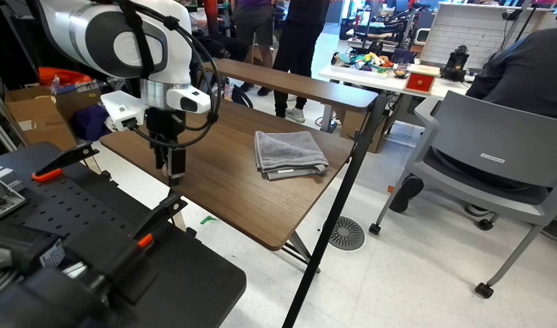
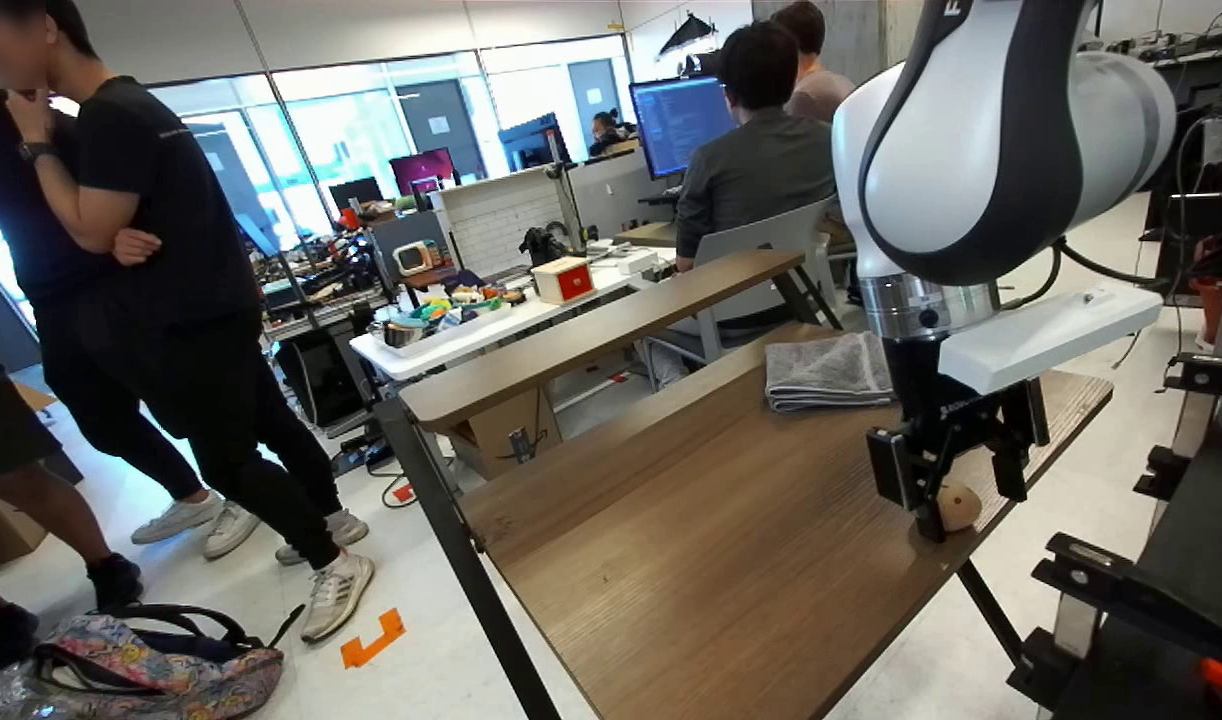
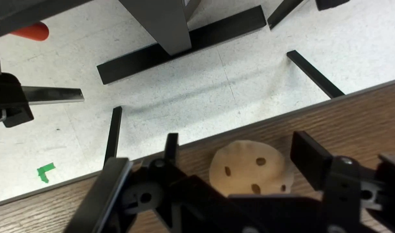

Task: Use the grey towel to wipe the table, move the cookie plush toy backwards

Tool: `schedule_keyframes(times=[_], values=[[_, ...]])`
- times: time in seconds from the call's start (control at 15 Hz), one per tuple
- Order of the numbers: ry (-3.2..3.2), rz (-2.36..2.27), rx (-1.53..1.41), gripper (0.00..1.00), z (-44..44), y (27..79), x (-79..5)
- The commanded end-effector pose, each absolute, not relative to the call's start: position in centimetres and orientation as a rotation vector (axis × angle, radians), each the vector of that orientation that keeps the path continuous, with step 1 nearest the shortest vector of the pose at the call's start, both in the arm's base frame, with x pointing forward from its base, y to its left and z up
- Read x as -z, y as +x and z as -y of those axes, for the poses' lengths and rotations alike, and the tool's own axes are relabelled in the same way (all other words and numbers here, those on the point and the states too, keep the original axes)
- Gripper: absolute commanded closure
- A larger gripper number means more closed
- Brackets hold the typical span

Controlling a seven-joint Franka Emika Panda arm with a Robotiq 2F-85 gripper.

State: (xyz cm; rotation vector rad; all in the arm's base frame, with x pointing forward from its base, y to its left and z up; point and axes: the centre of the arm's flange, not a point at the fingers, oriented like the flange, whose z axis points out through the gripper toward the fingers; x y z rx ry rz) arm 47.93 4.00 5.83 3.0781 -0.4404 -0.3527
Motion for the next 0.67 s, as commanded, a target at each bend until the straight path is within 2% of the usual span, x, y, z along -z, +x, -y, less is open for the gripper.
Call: schedule_keyframes(times=[0.0, 0.47, 0.6], values=[[3.084, 0.461, 0.389, 0.44, -4.4, 47.9, -5.5], [3.129, 0.444, 0.343, 0.97, -5.4, 48.1, -5.8], [3.141, 0.447, 0.326, 1.0, -5.5, 48.2, -5.8]])
